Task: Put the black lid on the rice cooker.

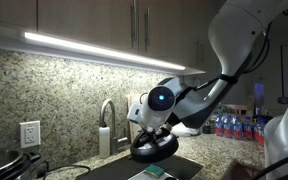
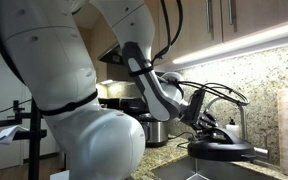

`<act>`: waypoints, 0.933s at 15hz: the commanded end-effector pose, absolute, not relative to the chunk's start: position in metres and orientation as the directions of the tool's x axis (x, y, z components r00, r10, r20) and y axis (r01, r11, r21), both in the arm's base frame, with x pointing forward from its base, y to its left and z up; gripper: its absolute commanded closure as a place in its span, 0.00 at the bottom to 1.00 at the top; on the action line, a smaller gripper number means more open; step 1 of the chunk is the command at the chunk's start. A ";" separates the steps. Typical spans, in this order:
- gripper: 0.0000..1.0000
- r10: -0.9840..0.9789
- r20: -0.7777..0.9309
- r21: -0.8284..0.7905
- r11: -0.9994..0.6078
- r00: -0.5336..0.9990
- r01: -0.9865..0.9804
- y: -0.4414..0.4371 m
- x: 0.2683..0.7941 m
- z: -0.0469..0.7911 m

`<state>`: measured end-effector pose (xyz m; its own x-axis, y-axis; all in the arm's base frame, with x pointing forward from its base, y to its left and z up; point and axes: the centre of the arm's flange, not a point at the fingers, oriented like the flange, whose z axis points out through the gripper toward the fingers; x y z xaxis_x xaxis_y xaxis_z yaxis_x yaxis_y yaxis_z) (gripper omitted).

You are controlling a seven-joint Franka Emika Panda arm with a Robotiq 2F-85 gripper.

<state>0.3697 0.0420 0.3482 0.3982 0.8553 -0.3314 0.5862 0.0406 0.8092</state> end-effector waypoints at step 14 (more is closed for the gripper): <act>0.98 0.937 -0.216 0.848 0.320 -0.274 0.423 0.149 0.326 0.396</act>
<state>0.3311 0.1513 0.3622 -0.1816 0.9486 -0.2592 0.5184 0.3163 0.7945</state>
